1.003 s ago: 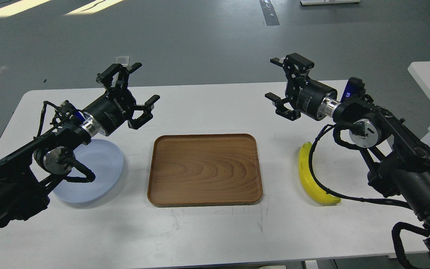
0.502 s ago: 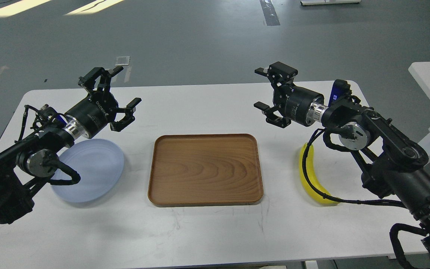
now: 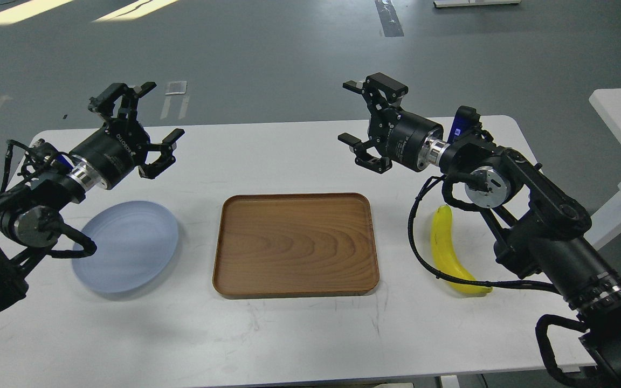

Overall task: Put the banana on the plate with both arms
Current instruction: 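Move the left gripper down and outward toward the light blue plate's rim, then grasp the rim of the light blue plate with the left gripper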

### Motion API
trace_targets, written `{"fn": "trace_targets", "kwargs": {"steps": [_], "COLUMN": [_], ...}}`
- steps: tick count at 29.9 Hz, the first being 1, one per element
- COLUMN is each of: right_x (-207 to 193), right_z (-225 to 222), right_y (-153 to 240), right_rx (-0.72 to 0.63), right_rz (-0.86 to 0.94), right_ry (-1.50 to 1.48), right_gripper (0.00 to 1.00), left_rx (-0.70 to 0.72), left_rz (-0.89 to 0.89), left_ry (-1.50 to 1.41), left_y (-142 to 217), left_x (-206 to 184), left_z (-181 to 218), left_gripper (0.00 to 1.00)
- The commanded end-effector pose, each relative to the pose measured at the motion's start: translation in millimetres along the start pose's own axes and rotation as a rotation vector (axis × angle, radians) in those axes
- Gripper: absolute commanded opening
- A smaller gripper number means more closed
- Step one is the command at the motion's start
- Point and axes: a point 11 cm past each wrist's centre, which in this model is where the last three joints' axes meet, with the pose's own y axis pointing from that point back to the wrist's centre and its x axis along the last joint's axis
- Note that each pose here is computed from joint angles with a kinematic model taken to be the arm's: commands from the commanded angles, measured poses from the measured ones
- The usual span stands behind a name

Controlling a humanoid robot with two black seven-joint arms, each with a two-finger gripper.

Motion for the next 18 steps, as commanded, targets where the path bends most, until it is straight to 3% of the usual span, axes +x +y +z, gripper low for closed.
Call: {"fn": "trace_targets", "kwargs": {"steps": [1,9,12,14,16,18], "right_x": [5.4,-11.5,-9.7,-5.6,2.8,6.8], "right_z": [6.0,35.0,37.5,32.5,22.6,20.1], "right_y": [1.5,-4.5,-2.6,-0.4,4.4,7.1], "right_rx": [-0.015,-0.016,-0.017,0.002,0.041,0.048], "right_rz": [0.029,0.005,0.010,0.021,0.040,0.048], "right_ry": [-0.012,-0.107,-0.113,-0.115,-0.134,-0.133], "right_gripper": [1.00,1.00,1.00,1.00,1.00,1.00], "left_rx": [0.014,0.009,0.041,0.047,0.083,0.152], "left_rz": [-0.009,-0.006,0.096,0.130,0.089,0.065], "left_ry": [0.020,-0.036,-0.293,-0.633,-1.054,-1.283], "left_y": [-1.3,-4.8,-5.9,1.6,24.3,47.7], "left_x": [-5.0,-9.2,-0.3,2.6,-2.3,9.2], "left_z": [-12.1,-6.3,4.7,26.1,35.3,30.8], "left_gripper": [0.98,0.98,0.98,0.98,0.98,0.98]}}
